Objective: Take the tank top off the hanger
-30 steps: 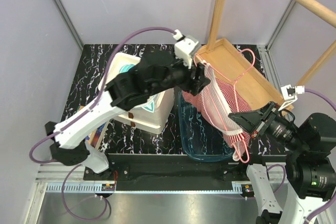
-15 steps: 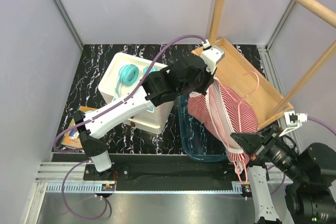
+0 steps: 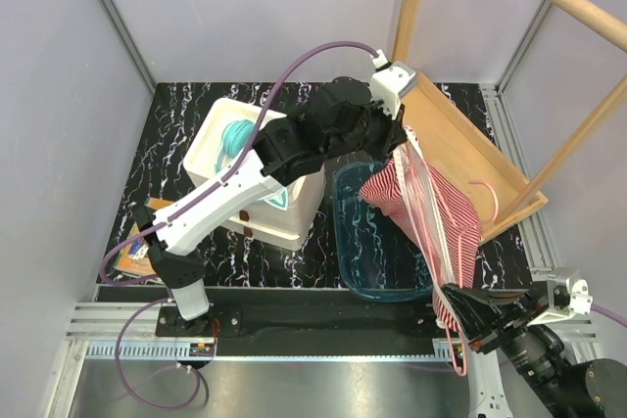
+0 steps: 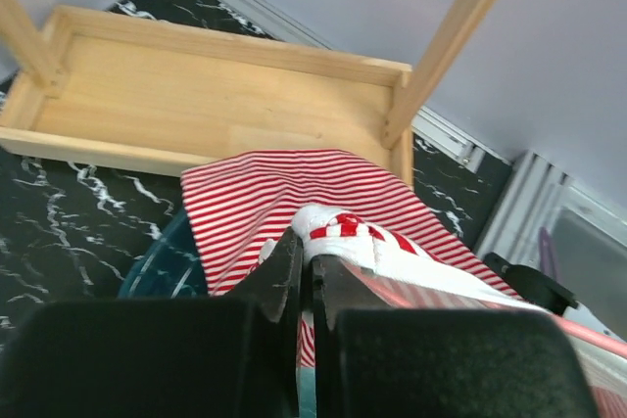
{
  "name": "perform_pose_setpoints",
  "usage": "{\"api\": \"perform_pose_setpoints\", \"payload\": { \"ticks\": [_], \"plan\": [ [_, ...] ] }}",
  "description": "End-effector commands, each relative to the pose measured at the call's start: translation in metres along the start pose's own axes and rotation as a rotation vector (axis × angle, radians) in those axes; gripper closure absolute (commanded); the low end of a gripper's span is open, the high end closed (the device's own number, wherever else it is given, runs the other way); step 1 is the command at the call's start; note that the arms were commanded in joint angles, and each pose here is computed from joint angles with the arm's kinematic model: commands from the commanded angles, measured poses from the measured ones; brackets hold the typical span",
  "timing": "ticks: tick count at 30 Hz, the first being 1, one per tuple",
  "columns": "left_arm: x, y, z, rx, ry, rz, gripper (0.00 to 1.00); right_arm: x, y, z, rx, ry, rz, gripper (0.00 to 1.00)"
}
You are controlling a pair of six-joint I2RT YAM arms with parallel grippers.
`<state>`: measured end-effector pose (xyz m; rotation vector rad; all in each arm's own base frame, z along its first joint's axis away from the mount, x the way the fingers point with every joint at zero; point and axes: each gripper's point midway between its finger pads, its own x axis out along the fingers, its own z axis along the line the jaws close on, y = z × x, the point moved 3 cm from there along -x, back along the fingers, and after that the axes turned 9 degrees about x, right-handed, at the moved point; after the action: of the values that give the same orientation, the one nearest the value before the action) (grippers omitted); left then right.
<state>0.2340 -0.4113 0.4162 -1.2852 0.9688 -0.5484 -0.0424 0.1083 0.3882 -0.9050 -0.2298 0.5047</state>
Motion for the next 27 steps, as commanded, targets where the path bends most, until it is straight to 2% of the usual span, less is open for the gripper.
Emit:
{"api": "perform_pose_setpoints", "payload": {
  "ticks": [1, 7, 12, 17, 20, 24, 27],
  "plan": [
    [0.014, -0.011, 0.045, -0.074, -0.112, -0.041, 1.00, -0.030, 0.034, 0.013, 0.016, -0.051, 0.085, 1.00],
    [0.012, -0.018, 0.059, -0.153, -0.129, -0.064, 1.00, -0.036, 0.038, 0.022, 0.027, -0.104, 0.118, 1.00],
    [0.005, -0.020, 0.068, -0.173, -0.132, -0.072, 1.00, -0.035, 0.044, 0.015, 0.051, -0.082, 0.122, 1.00],
    [0.005, 0.014, 0.050, -0.206, -0.052, 0.007, 1.00, -0.028, 0.019, 0.022, 0.066, -0.101, -0.010, 1.00],
    [0.007, 0.032, 0.033, -0.206, 0.029, 0.037, 1.00, -0.011, -0.001, 0.023, 0.123, -0.129, -0.066, 1.00],
    [0.001, 0.035, 0.002, -0.199, 0.187, 0.030, 1.00, 0.027, -0.032, 0.004, 0.153, -0.117, -0.142, 1.00],
    [0.000, 0.036, -0.008, -0.197, 0.247, 0.008, 1.00, 0.056, -0.053, -0.014, 0.154, -0.088, -0.170, 1.00]
  ]
}}
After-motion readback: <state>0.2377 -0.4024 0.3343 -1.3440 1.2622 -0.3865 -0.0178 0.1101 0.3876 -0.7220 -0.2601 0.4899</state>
